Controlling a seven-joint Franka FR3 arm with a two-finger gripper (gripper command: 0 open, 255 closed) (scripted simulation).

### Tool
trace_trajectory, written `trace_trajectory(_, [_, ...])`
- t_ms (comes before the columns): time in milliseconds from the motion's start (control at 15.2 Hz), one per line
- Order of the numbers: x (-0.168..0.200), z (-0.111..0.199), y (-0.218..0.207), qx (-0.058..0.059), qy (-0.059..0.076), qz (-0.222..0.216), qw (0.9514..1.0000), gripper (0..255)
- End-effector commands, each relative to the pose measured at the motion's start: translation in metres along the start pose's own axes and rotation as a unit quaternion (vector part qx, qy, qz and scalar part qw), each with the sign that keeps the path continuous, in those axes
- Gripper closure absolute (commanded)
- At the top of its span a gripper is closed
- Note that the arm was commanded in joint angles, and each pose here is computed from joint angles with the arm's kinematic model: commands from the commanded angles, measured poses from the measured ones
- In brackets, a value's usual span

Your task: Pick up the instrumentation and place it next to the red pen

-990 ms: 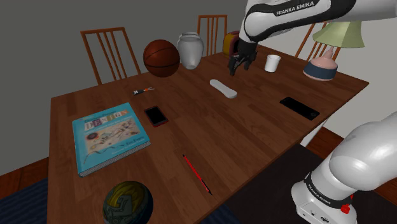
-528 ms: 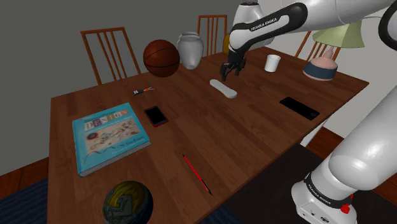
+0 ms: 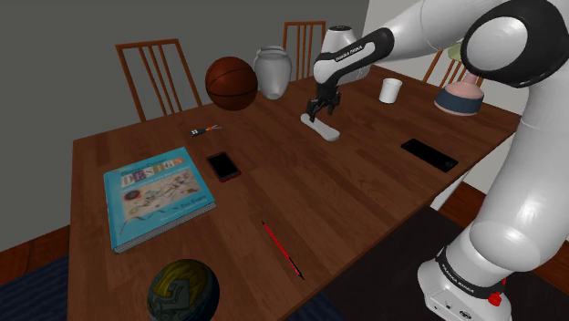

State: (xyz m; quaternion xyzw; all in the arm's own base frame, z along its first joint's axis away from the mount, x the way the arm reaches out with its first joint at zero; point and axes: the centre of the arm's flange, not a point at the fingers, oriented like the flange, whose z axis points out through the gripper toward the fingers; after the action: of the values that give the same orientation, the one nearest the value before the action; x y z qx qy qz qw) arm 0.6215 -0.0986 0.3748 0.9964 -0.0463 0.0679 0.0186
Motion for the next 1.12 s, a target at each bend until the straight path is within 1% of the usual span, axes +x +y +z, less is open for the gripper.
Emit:
trace_trajectory(0, [0.005, 0.013, 0.003, 0.0, 0.0, 0.001, 1.0, 0])
trace_trajectory(396, [0.005, 0.043, 0.003, 0.0, 0.0, 0.001, 1.0, 0])
trace_trajectory(858, [0.005, 0.043, 0.003, 0.0, 0.0, 0.001, 1.0, 0])
trace_trajectory(924, [0.005, 0.043, 0.003, 0.0, 0.0, 0.001, 1.0, 255])
trace_trajectory(1056, [0.005, 0.043, 0.003, 0.0, 0.0, 0.001, 1.0, 255])
